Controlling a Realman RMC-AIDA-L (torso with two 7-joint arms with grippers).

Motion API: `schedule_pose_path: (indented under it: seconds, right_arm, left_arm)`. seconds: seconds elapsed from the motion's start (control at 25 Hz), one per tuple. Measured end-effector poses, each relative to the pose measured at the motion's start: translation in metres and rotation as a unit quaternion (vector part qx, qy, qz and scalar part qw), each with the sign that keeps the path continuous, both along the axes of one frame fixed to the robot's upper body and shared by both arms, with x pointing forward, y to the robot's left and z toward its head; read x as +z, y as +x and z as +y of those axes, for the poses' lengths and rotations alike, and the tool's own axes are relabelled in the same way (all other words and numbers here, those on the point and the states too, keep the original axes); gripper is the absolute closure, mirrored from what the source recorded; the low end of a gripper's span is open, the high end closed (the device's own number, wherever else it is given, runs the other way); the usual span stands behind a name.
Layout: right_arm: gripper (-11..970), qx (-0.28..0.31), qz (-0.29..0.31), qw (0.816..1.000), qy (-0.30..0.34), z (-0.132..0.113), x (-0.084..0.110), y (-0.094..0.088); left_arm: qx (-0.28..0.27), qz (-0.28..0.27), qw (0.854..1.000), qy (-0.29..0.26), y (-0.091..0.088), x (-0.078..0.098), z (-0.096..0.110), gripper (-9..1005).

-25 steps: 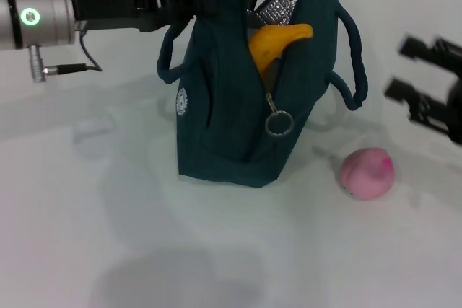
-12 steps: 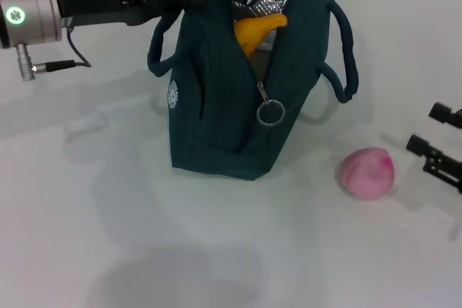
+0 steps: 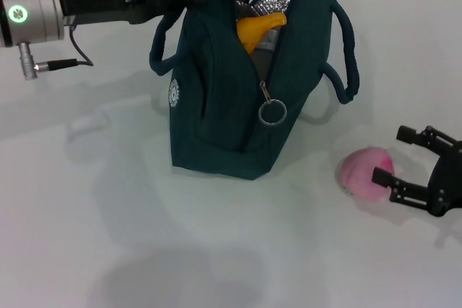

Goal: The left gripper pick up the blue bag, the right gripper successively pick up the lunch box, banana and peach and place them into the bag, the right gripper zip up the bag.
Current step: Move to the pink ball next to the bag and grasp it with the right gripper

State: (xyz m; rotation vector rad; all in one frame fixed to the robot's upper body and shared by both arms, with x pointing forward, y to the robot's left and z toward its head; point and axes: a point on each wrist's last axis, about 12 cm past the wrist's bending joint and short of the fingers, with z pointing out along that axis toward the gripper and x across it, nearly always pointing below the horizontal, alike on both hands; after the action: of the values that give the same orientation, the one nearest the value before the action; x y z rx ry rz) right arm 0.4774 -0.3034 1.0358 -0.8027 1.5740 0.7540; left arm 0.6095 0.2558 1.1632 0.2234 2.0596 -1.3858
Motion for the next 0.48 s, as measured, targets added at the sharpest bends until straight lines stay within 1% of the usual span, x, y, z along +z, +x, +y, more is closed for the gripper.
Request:
schedule_pose_path:
  seconds: [0.28, 0.48]
  right_arm:
    - [98, 0.004, 0.013, 1.000, -0.027, 0.003, -0.005, 0.006]
    - [92, 0.007, 0.015, 0.999, -0.039, 0.007, -0.006, 0.011]
  left_arm:
    - [0.000, -0.001, 1.000, 0.000, 0.000, 0.000, -0.001, 949]
    - [0.000, -0.001, 1.000, 0.000, 0.000, 0.000, -0.001, 949]
